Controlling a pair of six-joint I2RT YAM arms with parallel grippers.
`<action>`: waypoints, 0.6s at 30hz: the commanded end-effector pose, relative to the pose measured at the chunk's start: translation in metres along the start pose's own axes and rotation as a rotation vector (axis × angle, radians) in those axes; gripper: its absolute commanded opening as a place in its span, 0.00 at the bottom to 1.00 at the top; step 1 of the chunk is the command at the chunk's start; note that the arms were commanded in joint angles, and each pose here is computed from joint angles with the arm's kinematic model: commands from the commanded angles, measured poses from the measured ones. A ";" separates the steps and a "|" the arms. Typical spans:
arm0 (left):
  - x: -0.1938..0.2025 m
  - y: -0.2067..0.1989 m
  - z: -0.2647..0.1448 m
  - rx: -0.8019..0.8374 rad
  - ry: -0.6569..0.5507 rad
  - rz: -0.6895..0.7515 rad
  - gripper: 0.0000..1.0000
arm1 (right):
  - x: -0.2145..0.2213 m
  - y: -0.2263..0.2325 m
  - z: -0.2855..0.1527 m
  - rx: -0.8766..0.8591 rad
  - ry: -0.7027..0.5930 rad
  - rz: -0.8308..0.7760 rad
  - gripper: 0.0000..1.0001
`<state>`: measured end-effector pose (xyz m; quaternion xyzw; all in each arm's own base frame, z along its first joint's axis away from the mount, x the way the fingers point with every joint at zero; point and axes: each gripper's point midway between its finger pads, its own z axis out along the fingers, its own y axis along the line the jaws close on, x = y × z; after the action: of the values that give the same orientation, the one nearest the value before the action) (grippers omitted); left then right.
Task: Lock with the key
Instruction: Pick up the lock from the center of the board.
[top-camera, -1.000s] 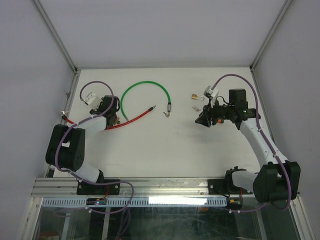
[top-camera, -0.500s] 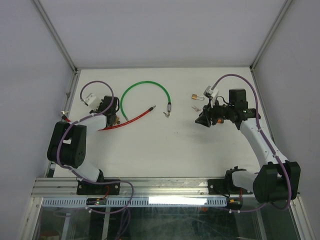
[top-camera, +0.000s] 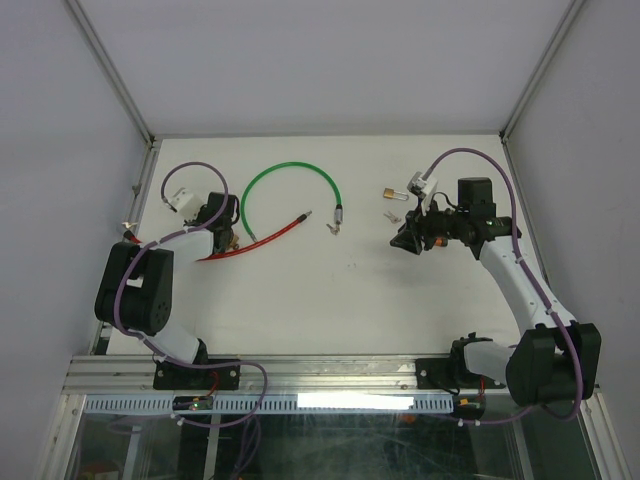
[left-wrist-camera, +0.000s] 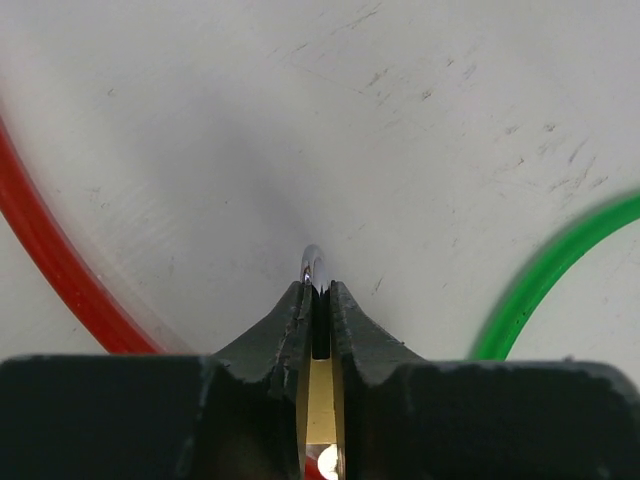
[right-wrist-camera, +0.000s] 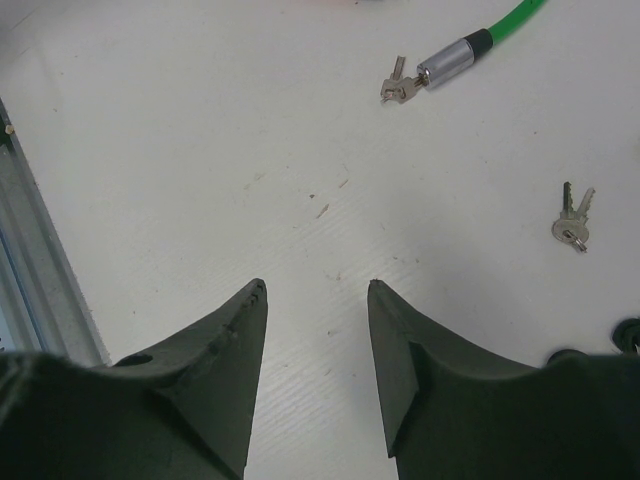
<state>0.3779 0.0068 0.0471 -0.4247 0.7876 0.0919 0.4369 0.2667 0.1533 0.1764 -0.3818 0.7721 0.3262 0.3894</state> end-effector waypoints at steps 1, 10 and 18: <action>-0.021 -0.007 0.001 -0.007 -0.057 -0.032 0.05 | -0.010 -0.001 -0.002 0.000 -0.034 -0.049 0.48; -0.036 -0.015 -0.014 0.052 -0.059 -0.001 0.00 | -0.010 0.001 -0.002 -0.006 -0.035 -0.045 0.48; -0.058 -0.036 -0.055 0.283 -0.078 -0.029 0.00 | -0.011 0.002 -0.001 -0.017 -0.040 -0.041 0.48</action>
<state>0.3747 0.0018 0.0777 -0.3940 0.7964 0.0685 0.4537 0.2666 0.1534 0.1765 -0.3818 0.7719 0.3268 0.3894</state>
